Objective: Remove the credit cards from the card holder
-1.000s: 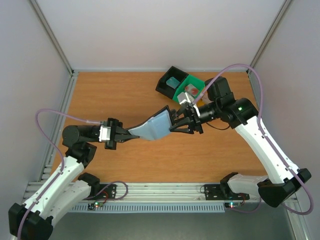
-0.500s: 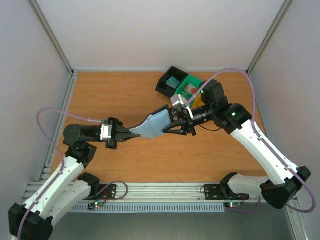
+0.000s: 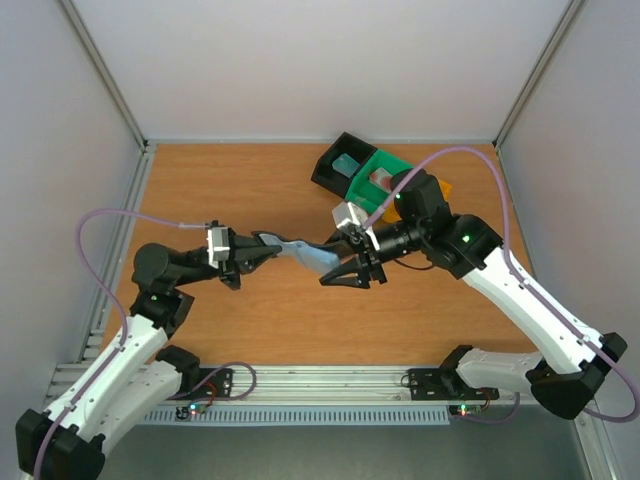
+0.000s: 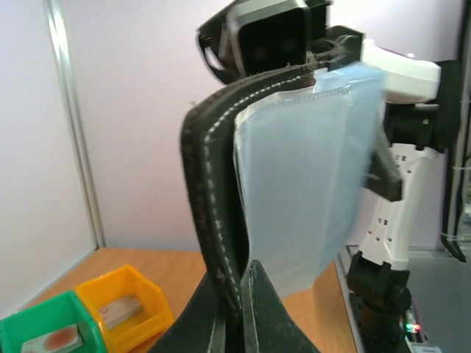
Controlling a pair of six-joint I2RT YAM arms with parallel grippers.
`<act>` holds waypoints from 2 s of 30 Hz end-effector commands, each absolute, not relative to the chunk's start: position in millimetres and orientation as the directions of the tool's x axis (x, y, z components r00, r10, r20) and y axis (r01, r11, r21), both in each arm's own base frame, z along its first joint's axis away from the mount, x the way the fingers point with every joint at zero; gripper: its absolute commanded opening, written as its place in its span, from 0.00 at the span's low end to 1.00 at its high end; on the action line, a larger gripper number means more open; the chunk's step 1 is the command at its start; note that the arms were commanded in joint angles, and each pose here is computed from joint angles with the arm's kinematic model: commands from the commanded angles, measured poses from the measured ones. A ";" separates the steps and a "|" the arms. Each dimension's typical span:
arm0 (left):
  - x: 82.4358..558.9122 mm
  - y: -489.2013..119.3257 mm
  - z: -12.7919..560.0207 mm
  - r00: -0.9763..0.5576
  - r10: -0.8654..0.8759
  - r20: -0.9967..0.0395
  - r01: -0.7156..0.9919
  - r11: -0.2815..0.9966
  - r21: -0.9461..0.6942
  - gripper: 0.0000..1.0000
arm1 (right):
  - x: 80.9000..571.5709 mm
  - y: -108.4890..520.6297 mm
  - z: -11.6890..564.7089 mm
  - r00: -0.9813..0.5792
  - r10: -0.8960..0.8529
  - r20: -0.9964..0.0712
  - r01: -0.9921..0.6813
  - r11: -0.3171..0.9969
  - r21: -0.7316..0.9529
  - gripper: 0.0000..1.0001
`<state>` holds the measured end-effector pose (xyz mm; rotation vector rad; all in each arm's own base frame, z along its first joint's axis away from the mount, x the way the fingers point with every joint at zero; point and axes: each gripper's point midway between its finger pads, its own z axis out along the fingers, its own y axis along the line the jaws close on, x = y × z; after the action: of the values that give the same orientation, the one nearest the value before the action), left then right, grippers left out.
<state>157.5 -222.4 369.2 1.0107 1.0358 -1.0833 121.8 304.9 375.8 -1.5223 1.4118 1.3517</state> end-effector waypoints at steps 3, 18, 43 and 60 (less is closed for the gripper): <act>178.1 -216.1 364.5 0.073 -0.208 -0.975 0.961 0.276 0.013 0.00 | 107.3 288.2 387.4 -0.038 -0.295 -0.955 -0.980 -0.176 0.094 0.53; 199.0 -211.4 351.9 -0.134 -0.230 -0.964 0.914 0.347 -0.210 0.00 | 170.1 321.5 368.5 -0.177 -0.274 -0.945 -0.984 0.049 0.170 0.60; 203.3 -210.8 338.8 -0.214 -0.244 -0.946 0.889 0.353 -0.292 0.00 | 221.9 340.2 350.5 -0.100 -0.219 -0.971 -0.887 0.463 -0.013 0.82; 198.6 -212.9 334.7 -0.202 -0.227 -0.953 0.904 0.331 -0.271 0.00 | 218.8 330.3 352.0 -0.087 -0.262 -0.961 -0.882 0.469 -0.048 0.21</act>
<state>206.7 -212.7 324.9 0.6321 1.4628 -1.1855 222.4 334.0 332.0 -1.0262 1.6633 0.7031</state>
